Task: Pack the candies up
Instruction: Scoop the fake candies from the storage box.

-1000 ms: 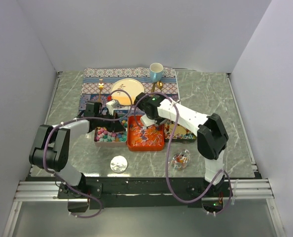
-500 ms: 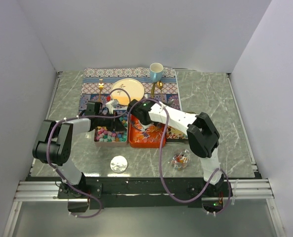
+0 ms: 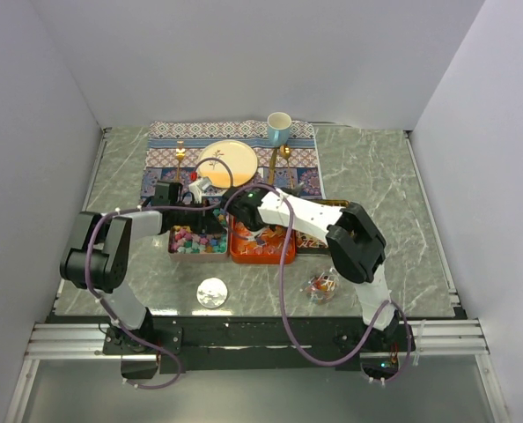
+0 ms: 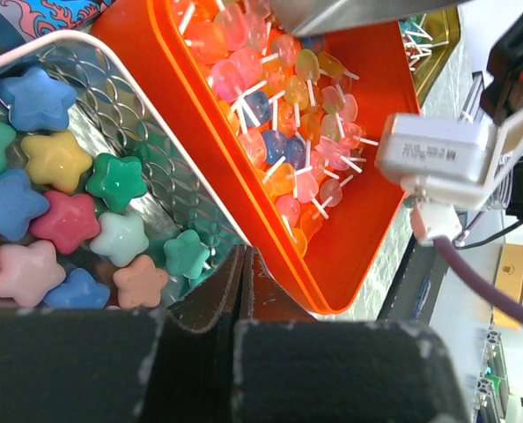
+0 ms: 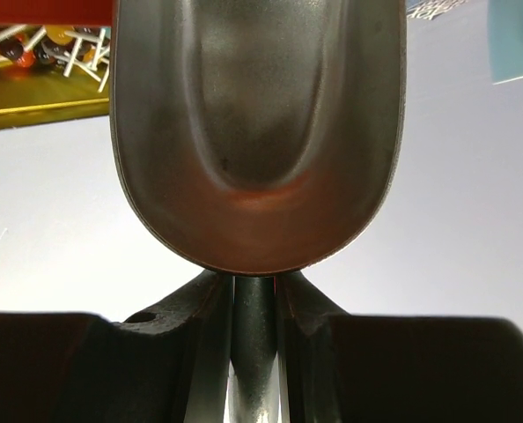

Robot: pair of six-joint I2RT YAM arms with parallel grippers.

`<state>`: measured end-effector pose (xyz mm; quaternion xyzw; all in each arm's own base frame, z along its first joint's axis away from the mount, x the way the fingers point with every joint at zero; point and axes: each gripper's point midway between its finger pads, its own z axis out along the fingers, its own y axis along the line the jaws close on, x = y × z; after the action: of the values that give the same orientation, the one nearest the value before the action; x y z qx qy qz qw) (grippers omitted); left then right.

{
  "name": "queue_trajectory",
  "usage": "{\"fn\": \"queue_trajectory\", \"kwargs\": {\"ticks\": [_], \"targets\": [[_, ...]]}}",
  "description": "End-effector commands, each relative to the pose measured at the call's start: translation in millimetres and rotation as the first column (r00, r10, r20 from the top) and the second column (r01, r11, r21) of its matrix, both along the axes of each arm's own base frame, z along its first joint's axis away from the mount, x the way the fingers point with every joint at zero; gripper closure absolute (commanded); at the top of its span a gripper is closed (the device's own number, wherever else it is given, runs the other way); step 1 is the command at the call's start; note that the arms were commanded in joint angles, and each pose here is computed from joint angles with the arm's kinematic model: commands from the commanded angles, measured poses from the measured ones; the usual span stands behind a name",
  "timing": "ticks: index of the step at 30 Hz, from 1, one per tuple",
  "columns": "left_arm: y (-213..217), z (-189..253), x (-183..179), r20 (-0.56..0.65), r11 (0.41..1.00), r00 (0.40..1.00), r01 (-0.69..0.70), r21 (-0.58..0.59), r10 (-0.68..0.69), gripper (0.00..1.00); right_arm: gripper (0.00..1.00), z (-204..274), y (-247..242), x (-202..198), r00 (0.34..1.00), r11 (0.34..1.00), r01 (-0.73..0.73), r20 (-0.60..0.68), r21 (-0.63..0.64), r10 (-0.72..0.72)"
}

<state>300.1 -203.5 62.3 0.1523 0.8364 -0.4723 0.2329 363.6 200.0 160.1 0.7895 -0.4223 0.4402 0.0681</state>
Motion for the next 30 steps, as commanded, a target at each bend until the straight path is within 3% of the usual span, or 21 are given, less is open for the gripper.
{"fn": "queue_trajectory", "kwargs": {"ticks": [1, 7, 16, 30], "targets": [[-5, 9, 7, 0.036, 0.999, 0.999, 0.036, -0.038, -0.035, 0.99, 1.00, -35, 18, -23, 0.990, 0.998, -0.020, -0.138, 0.055, 0.027], [-6, 10, 14, 0.044, 0.998, 0.998, 0.047, -0.042, -0.045, 0.99, 1.00, -52, 38, -39, 0.974, 0.991, -0.067, -0.209, 0.112, 0.089], [-7, 9, 9, 0.034, 0.996, 0.997, 0.069, -0.061, -0.067, 0.99, 1.00, -72, 55, -62, 0.918, 0.963, 0.012, -0.385, 0.270, 0.096], [-8, 0, 21, 0.017, 0.995, 0.996, 0.089, -0.035, -0.088, 0.99, 1.00, -81, -7, -22, 0.922, 0.916, 0.204, -0.383, 0.345, -0.061]]}}
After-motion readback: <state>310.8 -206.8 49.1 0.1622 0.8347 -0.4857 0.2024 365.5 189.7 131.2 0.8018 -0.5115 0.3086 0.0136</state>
